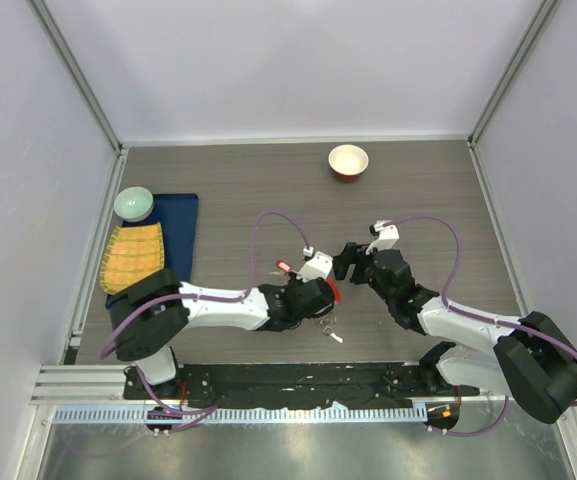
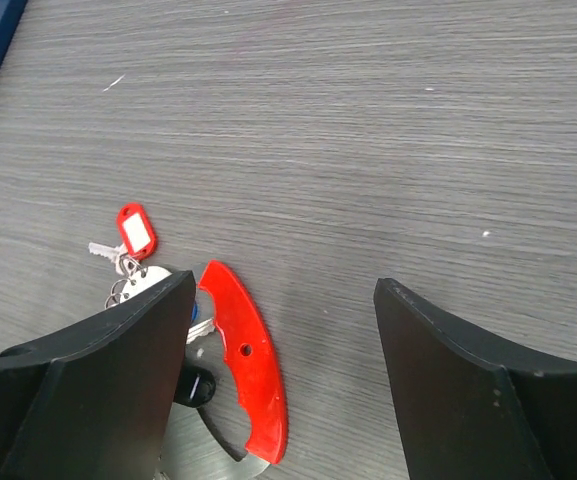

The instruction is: Put the keys on the keyring

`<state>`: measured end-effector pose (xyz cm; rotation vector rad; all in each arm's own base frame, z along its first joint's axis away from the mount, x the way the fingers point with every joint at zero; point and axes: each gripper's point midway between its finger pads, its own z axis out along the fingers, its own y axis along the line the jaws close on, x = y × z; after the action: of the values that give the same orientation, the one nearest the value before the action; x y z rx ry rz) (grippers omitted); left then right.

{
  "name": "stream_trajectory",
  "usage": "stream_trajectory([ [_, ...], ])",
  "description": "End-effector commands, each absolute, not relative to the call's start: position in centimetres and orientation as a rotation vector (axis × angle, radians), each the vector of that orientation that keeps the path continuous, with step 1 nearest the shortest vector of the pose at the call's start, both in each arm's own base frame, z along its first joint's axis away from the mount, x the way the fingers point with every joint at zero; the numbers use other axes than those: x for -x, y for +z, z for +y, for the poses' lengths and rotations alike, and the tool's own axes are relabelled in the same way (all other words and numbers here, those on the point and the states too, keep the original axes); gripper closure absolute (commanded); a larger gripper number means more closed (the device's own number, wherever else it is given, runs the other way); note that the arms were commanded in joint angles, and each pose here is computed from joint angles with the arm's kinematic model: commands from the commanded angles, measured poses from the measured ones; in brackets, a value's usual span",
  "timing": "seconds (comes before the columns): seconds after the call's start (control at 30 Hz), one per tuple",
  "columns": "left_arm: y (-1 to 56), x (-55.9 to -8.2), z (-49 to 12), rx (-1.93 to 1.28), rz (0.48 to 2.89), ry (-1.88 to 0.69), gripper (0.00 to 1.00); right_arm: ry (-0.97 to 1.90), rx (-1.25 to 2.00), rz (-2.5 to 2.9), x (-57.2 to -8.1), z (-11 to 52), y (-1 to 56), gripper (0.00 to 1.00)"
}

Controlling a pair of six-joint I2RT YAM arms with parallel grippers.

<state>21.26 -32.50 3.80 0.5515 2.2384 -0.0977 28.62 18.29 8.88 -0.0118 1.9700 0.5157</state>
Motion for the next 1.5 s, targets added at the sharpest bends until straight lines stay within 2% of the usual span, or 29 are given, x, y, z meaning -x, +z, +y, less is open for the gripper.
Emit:
stream_trajectory([
  [0.0, 7.0, -22.2, -32.2, -0.537, 2.115, -0.191, 1.0, 0.647, 0.081, 1.87, -29.0, 20.6, 12.2, 0.23],
  [0.17, 7.3, -22.0, -31.1, -0.594, 2.051, -0.327, 1.0, 0.737, 0.165, 1.837, -28.4, 22.1, 12.7, 0.29],
  [0.43, 8.5, -21.4, -30.4, -0.778, 1.925, -0.478, 1.0, 1.032, 0.52, 1.72, -24.4, 26.9, 14.1, 0.33],
  [0.57, 9.8, -20.8, -30.3, -0.844, 1.847, -0.563, 1.0, 1.138, 0.643, 1.642, -22.6, 28.2, 14.4, 0.46],
  [0.73, 10.7, -20.2, -30.2, -0.894, 1.78, -0.629, 1.0, 1.217, 0.766, 1.588, -20.9, 29.5, 14.2, 0.47],
  [0.97, 10.8, -19.9, -29.8, -0.912, 1.774, -0.644, 1.0, 1.266, 0.894, 1.546, -19.3, 30.4, 13.9, 0.5],
  [1.47, 11.8, -18.7, -30.4, -0.951, 1.734, -0.731, 1.0, 1.192, 0.923, 1.608, -20.2, 30.6, 12.0, 0.56],
])
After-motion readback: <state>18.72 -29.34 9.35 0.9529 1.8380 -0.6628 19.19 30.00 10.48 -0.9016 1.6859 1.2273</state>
